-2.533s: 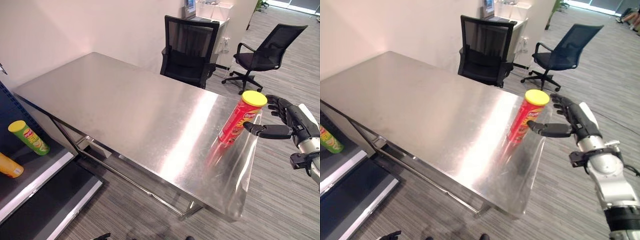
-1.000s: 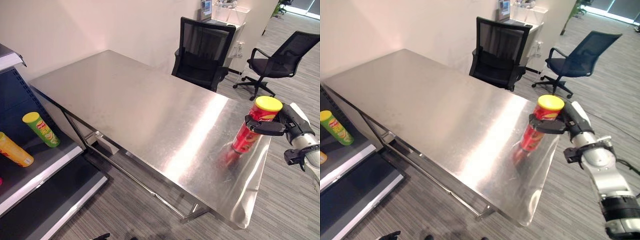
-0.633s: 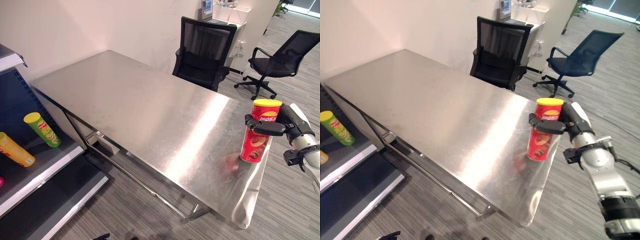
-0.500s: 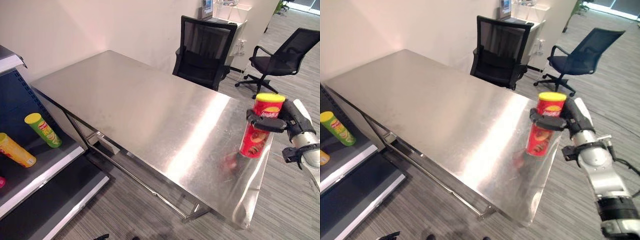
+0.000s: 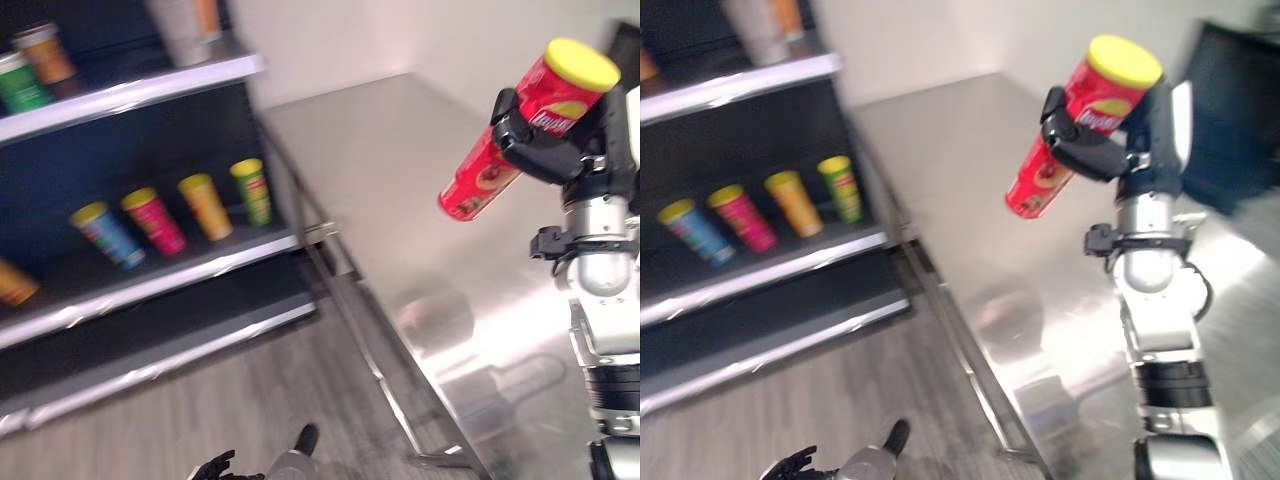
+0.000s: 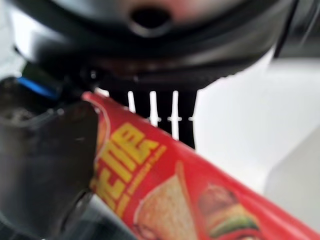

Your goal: Put the goods on the table back onto the shelves and tidy them up.

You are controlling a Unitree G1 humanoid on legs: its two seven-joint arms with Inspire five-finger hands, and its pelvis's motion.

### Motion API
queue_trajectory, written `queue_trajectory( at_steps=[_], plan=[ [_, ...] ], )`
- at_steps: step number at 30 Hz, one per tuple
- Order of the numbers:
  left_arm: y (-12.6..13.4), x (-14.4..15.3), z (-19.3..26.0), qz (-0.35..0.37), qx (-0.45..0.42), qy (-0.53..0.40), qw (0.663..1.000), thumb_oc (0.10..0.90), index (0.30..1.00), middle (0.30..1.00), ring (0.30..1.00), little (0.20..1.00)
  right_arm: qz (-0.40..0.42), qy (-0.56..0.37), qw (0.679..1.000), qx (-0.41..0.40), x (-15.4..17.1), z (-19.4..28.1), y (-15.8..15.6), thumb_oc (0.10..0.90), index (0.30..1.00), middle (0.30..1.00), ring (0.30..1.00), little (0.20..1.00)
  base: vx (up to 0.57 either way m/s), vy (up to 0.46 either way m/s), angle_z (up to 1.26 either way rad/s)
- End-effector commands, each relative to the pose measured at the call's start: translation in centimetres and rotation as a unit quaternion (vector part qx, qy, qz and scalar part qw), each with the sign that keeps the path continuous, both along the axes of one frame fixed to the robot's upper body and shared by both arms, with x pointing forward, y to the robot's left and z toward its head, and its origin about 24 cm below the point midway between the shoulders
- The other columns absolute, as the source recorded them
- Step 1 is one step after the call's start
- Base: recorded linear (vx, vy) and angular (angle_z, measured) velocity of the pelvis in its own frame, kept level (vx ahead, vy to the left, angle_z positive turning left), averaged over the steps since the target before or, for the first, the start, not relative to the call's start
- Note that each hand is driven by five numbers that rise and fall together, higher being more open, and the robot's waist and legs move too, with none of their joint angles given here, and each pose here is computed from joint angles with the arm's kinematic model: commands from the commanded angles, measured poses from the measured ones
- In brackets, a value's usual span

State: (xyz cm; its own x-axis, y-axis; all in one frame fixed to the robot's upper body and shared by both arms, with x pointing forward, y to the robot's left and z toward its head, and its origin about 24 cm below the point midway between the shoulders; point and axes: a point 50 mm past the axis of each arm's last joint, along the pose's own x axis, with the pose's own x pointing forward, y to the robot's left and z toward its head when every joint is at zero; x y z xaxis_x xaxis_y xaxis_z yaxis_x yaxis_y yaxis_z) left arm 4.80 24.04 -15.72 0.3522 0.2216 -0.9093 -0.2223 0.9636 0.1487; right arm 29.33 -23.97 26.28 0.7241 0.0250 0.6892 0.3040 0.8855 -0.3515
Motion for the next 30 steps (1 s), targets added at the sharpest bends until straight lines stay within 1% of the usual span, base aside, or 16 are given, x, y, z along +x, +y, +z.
queue_trajectory(
  at_steps=[1, 2, 5, 7, 8, 11, 15, 16, 21, 27, 30],
  plan=[
    [2.1, 1.4, 1.1, -0.032, 0.044, -0.031, 0.998, 0.8, 0.9, 0.9, 0.9, 0.9, 0.026, -0.171, 0.984, -0.032, -3.3, 6.1, 1.3, 0.4, 0.3, 0.3, 0.3, 0.3, -0.16, 0.071, 0.21],
    [2.1, 1.1, 1.0, -0.032, 0.044, -0.023, 0.998, 0.8, 0.9, 0.9, 0.9, 0.9, 0.025, -0.17, 0.985, -0.034, -3.4, 6.1, 1.2, 0.4, 0.3, 0.3, 0.3, 0.3, -0.26, 0.162, 0.54],
    [2.2, 1.5, 1.1, -0.048, 0.048, -0.026, 0.997, 0.8, 0.9, 0.9, 0.9, 0.9, 0.02, -0.17, 0.984, -0.04, -4.3, 5.8, 0.6, 0.4, 0.3, 0.3, 0.3, 0.3, -0.24, 0.231, 0.94],
    [2.2, 1.8, 1.2, -0.056, 0.052, -0.03, 0.997, 0.8, 0.9, 0.9, 0.9, 0.9, 0.02, -0.171, 0.984, -0.039, -4.5, 5.8, 0.4, 0.4, 0.3, 0.3, 0.3, 0.3, -0.12, 0.223, 0.86],
    [2.2, 2.5, 1.5, -0.069, 0.055, -0.041, 0.995, 0.8, 0.9, 0.9, 0.9, 0.9, 0.016, -0.168, 0.985, -0.038, -4.7, 5.9, 0.1, 0.4, 0.3, 0.3, 0.3, 0.3, -0.11, 0.288, 0.72],
    [1.9, 3.0, 1.6, -0.08, 0.052, -0.05, 0.994, 0.8, 0.9, 0.9, 0.9, 0.9, 0.007, -0.168, 0.985, -0.034, -4.9, 5.7, -0.3, 0.4, 0.3, 0.3, 0.3, 0.3, -0.07, 0.263, 0.27],
    [2.2, 3.8, 1.9, -0.125, 0.067, -0.051, 0.989, 0.8, 0.9, 0.9, 0.9, 0.9, -0.026, -0.172, 0.984, -0.029, -5.6, 5.2, -1.2, 0.4, 0.3, 0.3, 0.3, 0.3, -0.12, 0.4, 0.49],
    [2.7, 4.1, 2.2, -0.134, 0.08, -0.054, 0.986, 0.8, 0.9, 0.9, 0.9, 0.9, -0.044, -0.177, 0.983, -0.028, -5.9, 5.0, -1.4, 0.4, 0.3, 0.3, 0.3, 0.3, -0.22, 0.454, 0.54],
    [3.8, 3.2, 2.4, -0.136, 0.1, -0.036, 0.985, 0.8, 0.9, 0.9, 0.9, 0.9, -0.076, -0.16, 0.984, -0.016, -5.8, 3.6, -2.0, 0.4, 0.3, 0.3, 0.3, 0.3, -0.16, 0.21, 0.03],
    [4.3, 3.3, 2.7, -0.138, 0.101, -0.039, 0.985, 0.8, 0.9, 0.9, 0.9, 0.9, -0.07, -0.157, 0.985, -0.025, -6.5, 3.3, -2.2, 0.4, 0.3, 0.3, 0.3, 0.3, -0.18, 0.11, 0.32],
    [4.2, 3.4, 2.7, -0.133, 0.095, -0.044, 0.986, 0.8, 0.9, 0.9, 0.9, 0.9, -0.063, -0.154, 0.986, -0.023, -6.4, 3.2, -2.3, 0.4, 0.3, 0.3, 0.3, 0.3, -0.06, -0.08, 0.5]
  ],
)
